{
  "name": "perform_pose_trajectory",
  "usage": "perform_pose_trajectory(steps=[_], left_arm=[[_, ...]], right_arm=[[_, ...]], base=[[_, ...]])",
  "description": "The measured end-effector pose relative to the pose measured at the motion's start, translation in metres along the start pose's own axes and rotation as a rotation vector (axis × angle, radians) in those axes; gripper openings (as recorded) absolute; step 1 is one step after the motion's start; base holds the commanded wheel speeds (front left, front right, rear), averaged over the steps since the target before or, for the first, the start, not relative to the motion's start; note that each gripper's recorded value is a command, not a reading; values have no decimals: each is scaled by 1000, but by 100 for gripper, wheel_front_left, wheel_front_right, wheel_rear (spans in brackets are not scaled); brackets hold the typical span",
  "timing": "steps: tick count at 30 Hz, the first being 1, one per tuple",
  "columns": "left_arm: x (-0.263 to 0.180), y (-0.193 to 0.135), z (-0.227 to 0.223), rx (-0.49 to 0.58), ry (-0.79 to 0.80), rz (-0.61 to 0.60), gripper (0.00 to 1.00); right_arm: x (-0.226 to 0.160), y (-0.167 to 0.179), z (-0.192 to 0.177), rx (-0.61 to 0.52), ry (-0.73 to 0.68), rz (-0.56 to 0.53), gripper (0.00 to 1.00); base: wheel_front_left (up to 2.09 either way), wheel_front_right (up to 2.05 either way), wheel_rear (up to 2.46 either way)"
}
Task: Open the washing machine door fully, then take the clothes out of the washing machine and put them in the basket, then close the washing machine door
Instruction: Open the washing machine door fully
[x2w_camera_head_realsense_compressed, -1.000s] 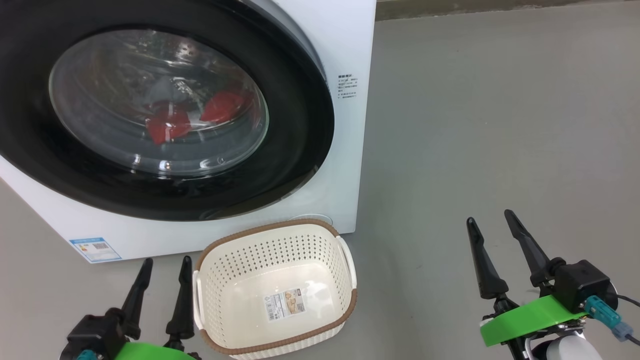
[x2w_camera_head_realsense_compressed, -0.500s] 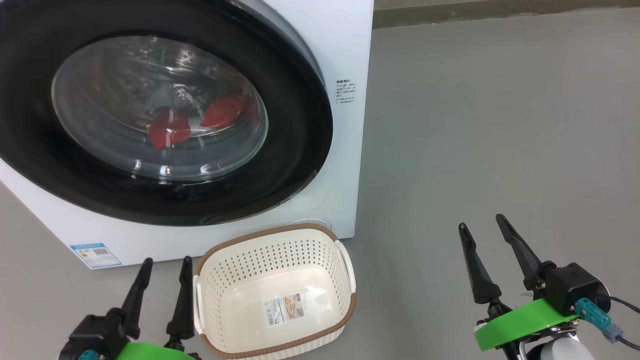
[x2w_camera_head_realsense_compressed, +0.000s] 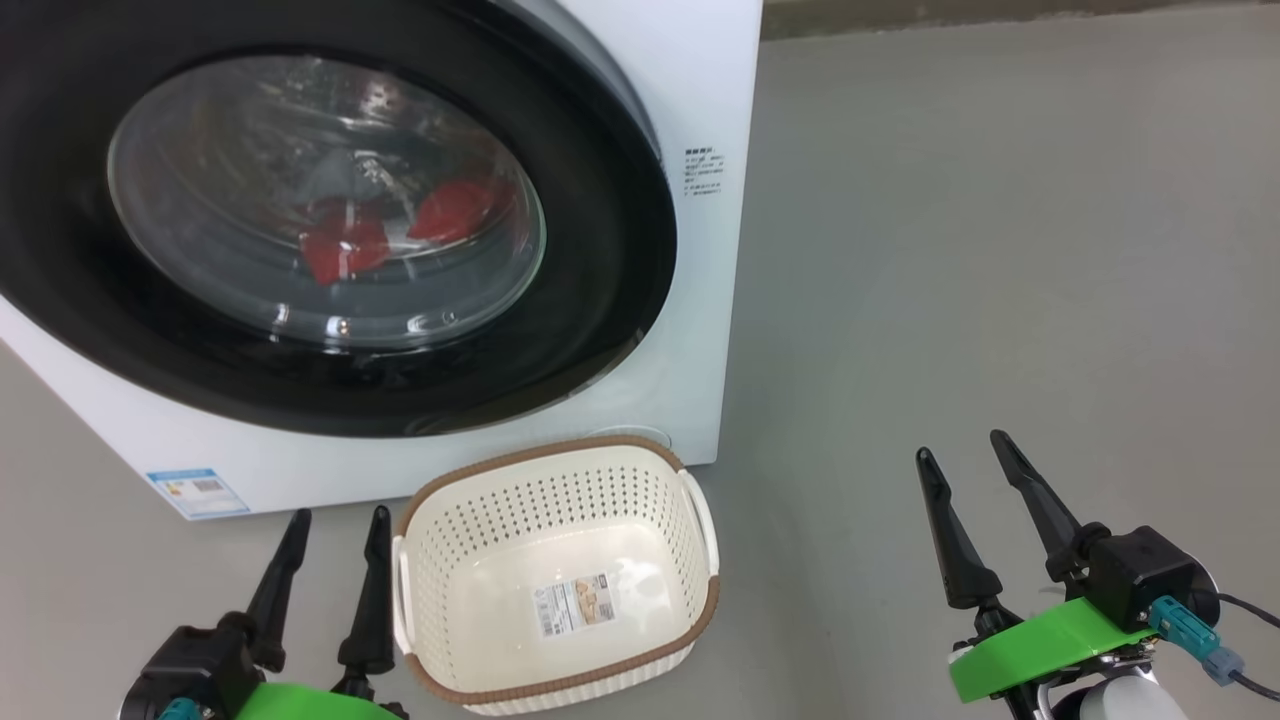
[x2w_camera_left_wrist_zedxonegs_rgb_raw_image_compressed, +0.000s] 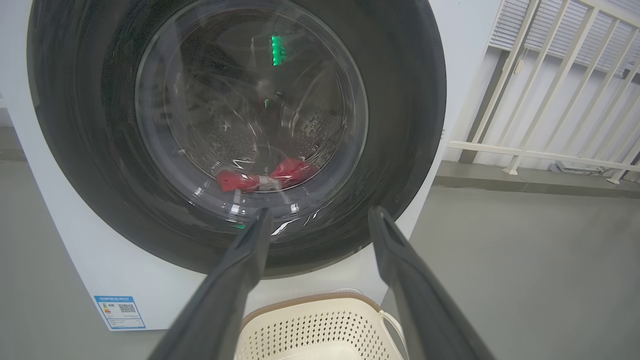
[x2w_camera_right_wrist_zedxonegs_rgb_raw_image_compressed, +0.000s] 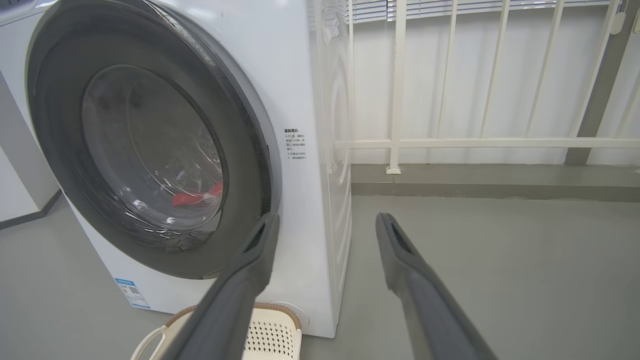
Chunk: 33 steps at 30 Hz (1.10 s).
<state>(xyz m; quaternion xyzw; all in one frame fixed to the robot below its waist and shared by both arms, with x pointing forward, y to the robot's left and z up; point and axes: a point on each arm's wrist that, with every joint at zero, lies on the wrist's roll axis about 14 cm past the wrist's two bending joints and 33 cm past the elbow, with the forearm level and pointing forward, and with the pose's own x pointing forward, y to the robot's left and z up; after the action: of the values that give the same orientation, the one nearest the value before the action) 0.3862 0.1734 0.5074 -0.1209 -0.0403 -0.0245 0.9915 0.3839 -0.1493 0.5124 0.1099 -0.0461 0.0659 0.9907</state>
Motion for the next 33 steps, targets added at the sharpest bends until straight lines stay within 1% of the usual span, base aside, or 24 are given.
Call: perform_pose_trajectory(steps=[1, 3, 4, 7, 10, 14, 16, 18, 19, 21, 23, 29, 33], left_arm=[[0, 0, -1, 0, 3, -1, 100], [1, 0, -2, 1, 4, -1, 100], [2, 0, -2, 1, 3, -1, 100], [6, 1, 0, 3, -6, -1, 100], [12, 2, 4, 5, -19, 2, 100], [17, 6, 2, 8, -16, 9, 100], [18, 8, 0, 13, -11, 14, 100], [18, 10, -3, 19, -1, 19, 100], [19, 11, -4, 19, 1, 22, 100], [22, 12, -3, 22, -4, 24, 100], [26, 14, -2, 24, -10, 26, 100], [38, 18, -8, 29, -2, 32, 100], [48, 21, -14, 33, 5, 35, 100]], right_arm=[[1, 0, -4, 1, 11, 1, 41], [3, 0, -8, 4, 22, 2, 16], [6, 1, -9, 10, 23, 3, 0], [18, 1, -6, 52, 9, 3, 0], [30, -1, -2, 179, -17, -18, 0], [47, -1, -4, 281, -22, -26, 0], [56, 0, -5, 351, -28, -32, 0], [63, 0, -7, 424, -27, -40, 4], [67, 2, -9, 449, -23, -40, 4], [74, 8, -14, 487, -10, -27, 0], [83, 15, -17, 522, -3, -11, 0], [116, 31, -19, 708, 3, 22, 0], [141, 39, -21, 809, 45, 66, 0]], base=[[0, 0, 0], [0, 0, 0], [0, 0, 0], [0, 0, 0], [0, 0, 0], [0, 0, 0], [0, 0, 0], [0, 0, 0], [0, 0, 0], [0, 0, 0], [0, 0, 0], [0, 0, 0], [0, 0, 0]])
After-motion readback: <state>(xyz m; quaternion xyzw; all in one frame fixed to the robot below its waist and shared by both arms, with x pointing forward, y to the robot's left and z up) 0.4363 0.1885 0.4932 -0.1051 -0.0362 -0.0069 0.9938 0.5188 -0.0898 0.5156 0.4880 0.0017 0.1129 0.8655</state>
